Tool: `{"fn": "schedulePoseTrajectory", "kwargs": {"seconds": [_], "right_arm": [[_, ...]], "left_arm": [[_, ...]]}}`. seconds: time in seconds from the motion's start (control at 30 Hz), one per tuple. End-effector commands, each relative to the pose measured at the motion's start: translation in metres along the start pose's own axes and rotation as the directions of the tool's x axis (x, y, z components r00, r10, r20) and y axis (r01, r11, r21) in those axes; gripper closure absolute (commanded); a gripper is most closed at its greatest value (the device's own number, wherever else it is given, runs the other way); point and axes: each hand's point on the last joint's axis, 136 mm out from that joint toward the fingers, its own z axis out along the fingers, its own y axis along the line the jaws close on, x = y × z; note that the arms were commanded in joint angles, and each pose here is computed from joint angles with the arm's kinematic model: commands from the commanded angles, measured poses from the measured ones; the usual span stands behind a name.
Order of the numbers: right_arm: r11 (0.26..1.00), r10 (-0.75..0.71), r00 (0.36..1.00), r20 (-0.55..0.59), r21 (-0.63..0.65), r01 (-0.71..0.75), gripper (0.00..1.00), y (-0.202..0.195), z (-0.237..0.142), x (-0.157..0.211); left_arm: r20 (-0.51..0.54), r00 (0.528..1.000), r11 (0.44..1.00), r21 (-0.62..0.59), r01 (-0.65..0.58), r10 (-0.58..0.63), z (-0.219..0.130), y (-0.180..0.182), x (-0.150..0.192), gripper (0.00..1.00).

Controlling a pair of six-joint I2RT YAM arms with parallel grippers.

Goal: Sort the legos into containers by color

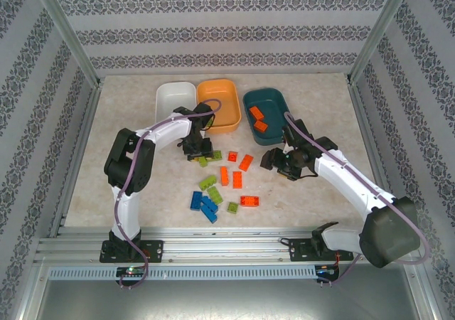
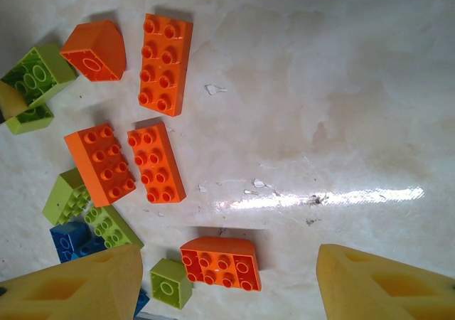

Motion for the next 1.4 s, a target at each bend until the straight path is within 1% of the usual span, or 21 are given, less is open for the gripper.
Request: {"fn": "schedulePoseTrajectory", "kwargs": {"seconds": [0.0,0.07,0.17,0.4,0.63,0.83,0.87,0.93,1.0,1.03,1.13,1.37], "right_arm": [[1.0,0.01,1.0,0.011,0.021,-0.01,0.34,-0.001,0.003,-0.001],[1.0,0.009,1.0,0.015,0.021,-0.009,0.34,0.001,0.003,-0.002],[1.0,0.005,1.0,0.018,0.026,-0.005,0.34,0.003,0.003,-0.002],[1.0,-0.005,1.0,0.018,0.027,0.004,0.34,0.011,0.01,-0.003],[0.999,-0.037,0.999,0.012,0.024,0.036,0.34,0.025,0.015,-0.004],[0.999,-0.047,0.999,0.013,0.004,0.047,0.34,0.032,0.019,-0.002],[0.998,-0.06,0.998,0.016,-0.031,0.06,0.34,0.041,0.019,-0.003],[0.979,-0.113,0.994,0.014,-0.169,0.113,0.34,0.073,0.021,-0.002],[0.904,-0.187,0.982,0.014,-0.389,0.178,0.31,0.124,0.016,0.002],[0.873,-0.214,0.977,0.018,-0.444,0.199,0.29,0.139,0.014,0.005],[0.815,-0.291,0.956,0.046,-0.511,0.273,0.25,0.17,0.008,0.006],[0.755,-0.362,0.932,0.038,-0.575,0.316,0.25,0.204,0.013,-0.002]], "left_arm": [[-0.041,0.999,1.0,-0.028,0.007,-0.008,0.006,0.016,0.005,0.6],[-0.046,0.999,1.0,-0.027,0.01,-0.011,0.007,0.019,0.006,0.61],[-0.045,0.999,1.0,-0.026,0.014,-0.015,0.003,0.023,0.007,0.66],[-0.018,1.0,1.0,-0.008,0.022,-0.023,-0.018,0.028,0.01,0.76],[0.023,0.999,0.999,0.025,0.024,-0.024,-0.049,0.028,0.013,0.76],[0.065,0.998,0.995,0.096,0.011,-0.017,-0.077,0.019,0.019,0.76],[0.071,0.997,0.993,0.115,0.009,-0.017,-0.081,0.016,0.02,0.76],[0.074,0.997,0.986,0.167,0.0,-0.012,-0.087,0.008,0.023,0.76],[0.064,0.998,0.973,0.229,-0.006,-0.009,-0.09,-0.003,0.026,0.76],[0.061,0.998,0.967,0.253,-0.008,-0.008,-0.091,-0.007,0.027,0.76],[0.051,0.999,0.953,0.301,-0.022,0.007,-0.095,-0.016,0.028,0.77],[0.042,0.999,0.93,0.364,-0.042,0.029,-0.101,-0.027,0.032,0.77]]}}
